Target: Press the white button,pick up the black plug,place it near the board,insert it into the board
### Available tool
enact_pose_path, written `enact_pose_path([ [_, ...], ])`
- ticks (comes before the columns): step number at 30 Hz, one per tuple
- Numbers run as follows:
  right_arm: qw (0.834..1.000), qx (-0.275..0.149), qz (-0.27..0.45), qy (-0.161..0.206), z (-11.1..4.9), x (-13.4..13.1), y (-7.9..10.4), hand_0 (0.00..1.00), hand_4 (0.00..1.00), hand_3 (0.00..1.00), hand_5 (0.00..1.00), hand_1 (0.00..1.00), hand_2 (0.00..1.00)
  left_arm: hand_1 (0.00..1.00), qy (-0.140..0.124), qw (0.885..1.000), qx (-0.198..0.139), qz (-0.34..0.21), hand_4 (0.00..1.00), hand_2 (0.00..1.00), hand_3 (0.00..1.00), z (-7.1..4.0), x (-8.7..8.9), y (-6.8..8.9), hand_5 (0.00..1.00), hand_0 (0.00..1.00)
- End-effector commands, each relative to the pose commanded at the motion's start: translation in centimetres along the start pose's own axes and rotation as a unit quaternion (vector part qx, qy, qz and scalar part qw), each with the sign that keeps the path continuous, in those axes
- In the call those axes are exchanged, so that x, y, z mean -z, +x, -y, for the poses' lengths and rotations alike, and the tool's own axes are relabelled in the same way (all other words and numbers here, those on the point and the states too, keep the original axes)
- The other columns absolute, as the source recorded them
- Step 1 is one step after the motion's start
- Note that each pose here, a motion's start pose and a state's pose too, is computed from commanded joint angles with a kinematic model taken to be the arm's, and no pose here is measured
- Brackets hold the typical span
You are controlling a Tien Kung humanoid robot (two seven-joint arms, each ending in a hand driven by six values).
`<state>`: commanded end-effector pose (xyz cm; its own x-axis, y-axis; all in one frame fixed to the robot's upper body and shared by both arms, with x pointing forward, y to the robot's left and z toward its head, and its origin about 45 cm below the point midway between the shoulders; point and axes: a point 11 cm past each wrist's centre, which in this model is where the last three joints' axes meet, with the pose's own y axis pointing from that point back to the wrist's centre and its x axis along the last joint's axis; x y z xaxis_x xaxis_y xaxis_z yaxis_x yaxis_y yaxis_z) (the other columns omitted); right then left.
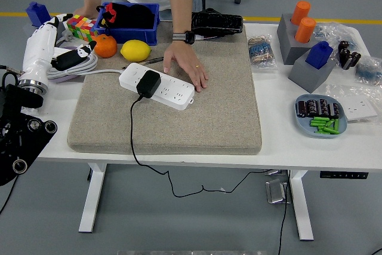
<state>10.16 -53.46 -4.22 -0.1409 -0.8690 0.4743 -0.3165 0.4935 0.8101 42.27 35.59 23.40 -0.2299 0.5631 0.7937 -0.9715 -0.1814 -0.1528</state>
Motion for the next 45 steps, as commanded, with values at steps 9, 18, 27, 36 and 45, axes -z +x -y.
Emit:
enact_pose_path([
  [9,1.0,-0.004,0.002,-0.001,0.0,0.0,0.4,0.744,0.653,0.596,0.344,0.619,0.597,0.887,0.033,0.999,-0.032,-0.022,0.839,0.839,0.833,-0.4,2.2,2.7,0.516,0.899],
  [18,1.0,-0.009,0.007,-0.003,0.0,-0.1,0.8,0.745,0.653,0.596,0.344,0.619,0.6,0.883,0.048,0.997,-0.057,-0.031,0.833,0.833,0.829,-0.6,3.7,5.1,0.515,0.897],
  [27,1.0,-0.012,0.013,0.001,0.1,0.3,1.1,0.745,0.653,0.596,0.345,0.62,0.598,0.88,0.061,0.995,-0.07,-0.038,0.83,0.833,0.827,-0.7,4.8,6.6,0.51,0.898],
  [36,1.0,-0.016,0.023,0.009,0.1,1.0,1.5,0.746,0.663,0.596,0.354,0.621,0.605,0.879,0.056,0.994,-0.078,-0.044,0.824,0.832,0.824,-0.7,4.4,7.1,0.5,0.898],
  [45,0.999,-0.019,0.031,0.014,0.1,1.5,1.8,0.746,0.664,0.597,0.357,0.621,0.606,0.878,0.053,0.993,-0.091,-0.046,0.821,0.831,0.824,-0.7,4.3,8.2,0.499,0.898],
])
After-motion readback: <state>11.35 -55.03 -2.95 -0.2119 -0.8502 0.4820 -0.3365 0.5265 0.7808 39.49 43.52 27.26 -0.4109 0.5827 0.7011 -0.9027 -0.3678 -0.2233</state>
